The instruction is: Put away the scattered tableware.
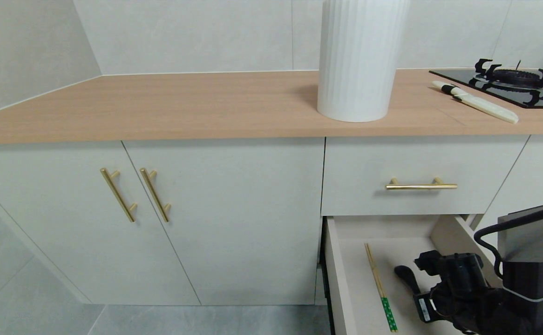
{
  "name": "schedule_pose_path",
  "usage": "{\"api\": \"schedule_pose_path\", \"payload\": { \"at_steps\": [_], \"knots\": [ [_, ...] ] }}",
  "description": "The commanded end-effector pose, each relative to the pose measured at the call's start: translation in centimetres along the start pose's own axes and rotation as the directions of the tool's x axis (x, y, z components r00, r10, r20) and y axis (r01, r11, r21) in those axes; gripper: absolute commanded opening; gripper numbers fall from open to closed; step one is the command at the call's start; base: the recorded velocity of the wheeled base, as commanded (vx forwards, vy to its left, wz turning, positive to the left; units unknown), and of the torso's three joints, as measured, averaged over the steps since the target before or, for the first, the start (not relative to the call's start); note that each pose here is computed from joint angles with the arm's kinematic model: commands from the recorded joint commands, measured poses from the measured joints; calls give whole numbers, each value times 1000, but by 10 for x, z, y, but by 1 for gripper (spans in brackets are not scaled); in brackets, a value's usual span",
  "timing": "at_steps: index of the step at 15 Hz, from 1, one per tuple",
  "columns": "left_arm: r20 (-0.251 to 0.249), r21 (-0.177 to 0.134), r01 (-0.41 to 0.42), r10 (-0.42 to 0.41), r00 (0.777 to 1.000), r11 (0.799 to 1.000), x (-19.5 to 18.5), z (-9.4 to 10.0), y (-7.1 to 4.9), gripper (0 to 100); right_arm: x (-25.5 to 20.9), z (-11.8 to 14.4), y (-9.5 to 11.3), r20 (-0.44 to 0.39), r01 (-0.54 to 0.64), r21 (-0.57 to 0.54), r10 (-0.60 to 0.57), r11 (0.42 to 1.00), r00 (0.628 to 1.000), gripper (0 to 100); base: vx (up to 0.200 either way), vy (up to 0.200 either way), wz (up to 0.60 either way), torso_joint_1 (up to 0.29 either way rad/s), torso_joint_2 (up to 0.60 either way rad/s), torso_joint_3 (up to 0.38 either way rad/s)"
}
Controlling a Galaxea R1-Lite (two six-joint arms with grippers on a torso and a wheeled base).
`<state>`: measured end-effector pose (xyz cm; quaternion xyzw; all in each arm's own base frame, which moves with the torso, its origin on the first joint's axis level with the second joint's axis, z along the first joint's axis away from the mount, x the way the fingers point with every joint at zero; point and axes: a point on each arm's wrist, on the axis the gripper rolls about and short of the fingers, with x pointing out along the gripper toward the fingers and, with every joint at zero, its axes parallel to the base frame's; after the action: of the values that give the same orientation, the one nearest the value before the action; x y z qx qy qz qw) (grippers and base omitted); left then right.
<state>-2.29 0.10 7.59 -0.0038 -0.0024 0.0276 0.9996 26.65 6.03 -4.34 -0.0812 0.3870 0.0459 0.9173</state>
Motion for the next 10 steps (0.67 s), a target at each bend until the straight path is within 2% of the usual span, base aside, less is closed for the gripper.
{"api": "schedule_pose_path", "payload": {
  "at_steps": [1, 6, 8, 10],
  "knots": [
    [0, 0, 0, 0, 1000, 1000, 0, 0, 0, 100, 0, 0, 0, 4, 0, 0, 0, 1000, 1000, 100, 0, 0, 0, 0, 0, 0],
    [0, 0, 0, 0, 1000, 1000, 0, 0, 0, 100, -8, 7, -1, 37, 0, 6, 0, 1000, 999, 100, 0, 0, 0, 0, 0, 0],
    [0, 0, 0, 0, 1000, 1000, 0, 0, 0, 100, -26, 20, -4, 101, 0, 15, -2, 1000, 995, 100, 0, 0, 0, 0, 0, 0],
    [0, 0, -1, 1, 1000, 1000, 0, 0, 0, 100, -48, 31, -7, 128, -1, 18, -2, 1000, 992, 100, 0, 0, 0, 0, 0, 0]
  ]
}}
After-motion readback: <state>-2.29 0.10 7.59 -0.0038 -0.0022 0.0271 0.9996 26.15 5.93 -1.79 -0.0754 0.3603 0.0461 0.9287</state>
